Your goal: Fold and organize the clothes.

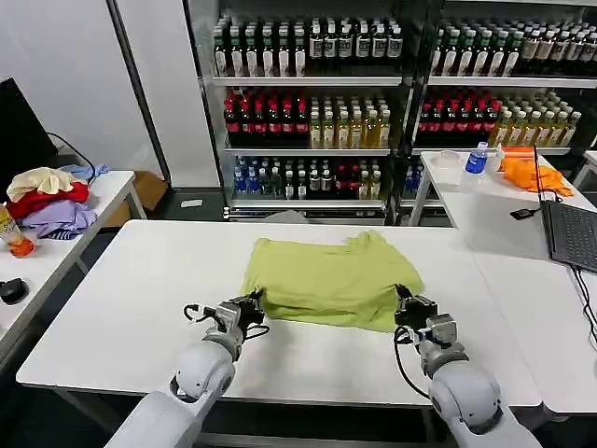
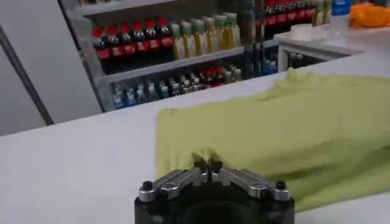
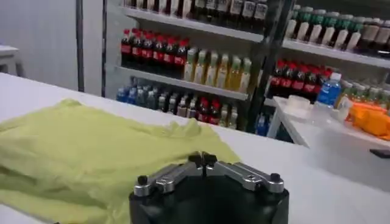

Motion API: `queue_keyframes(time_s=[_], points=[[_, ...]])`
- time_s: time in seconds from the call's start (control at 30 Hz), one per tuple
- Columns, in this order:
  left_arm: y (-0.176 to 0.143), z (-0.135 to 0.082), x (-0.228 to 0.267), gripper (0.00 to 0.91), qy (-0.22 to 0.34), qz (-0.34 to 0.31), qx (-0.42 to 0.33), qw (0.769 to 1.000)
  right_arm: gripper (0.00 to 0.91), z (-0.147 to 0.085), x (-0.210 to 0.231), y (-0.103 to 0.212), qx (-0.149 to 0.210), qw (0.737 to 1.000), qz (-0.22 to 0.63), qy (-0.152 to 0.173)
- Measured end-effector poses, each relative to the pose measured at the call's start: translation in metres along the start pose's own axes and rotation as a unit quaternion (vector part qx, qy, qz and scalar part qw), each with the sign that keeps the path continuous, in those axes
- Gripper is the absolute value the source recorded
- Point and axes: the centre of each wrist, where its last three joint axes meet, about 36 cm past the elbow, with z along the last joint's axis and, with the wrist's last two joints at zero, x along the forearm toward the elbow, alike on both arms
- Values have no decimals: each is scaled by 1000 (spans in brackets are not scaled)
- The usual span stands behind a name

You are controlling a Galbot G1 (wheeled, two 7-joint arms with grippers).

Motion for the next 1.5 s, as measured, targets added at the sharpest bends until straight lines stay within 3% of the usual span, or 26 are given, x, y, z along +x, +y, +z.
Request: queue_keyframes(time_s=[0.4,0.43,0.47,0.5,0.97,1.5], points=[[0,1,-16,40,7,-35,8,999,0,5,-20,9,8,1000,-3,4],[0,1,-16,202,8,-36,9,999,121,5,-22,9,8,1000,-4,5],[0,2,-17,746,9,-36,9,999,715,5,-23,10,8,1000,-5,5],[0,2,-17,907,9,-36,9,999,907,5,-23,11,7,1000,-6,4],[3,7,-6,907,7,-43,25,999,907,14,0,10,-20,1000,2,-21],[7,29,2,907,28,-43,66,997,907,52,25,-17,-85,994,51,41]])
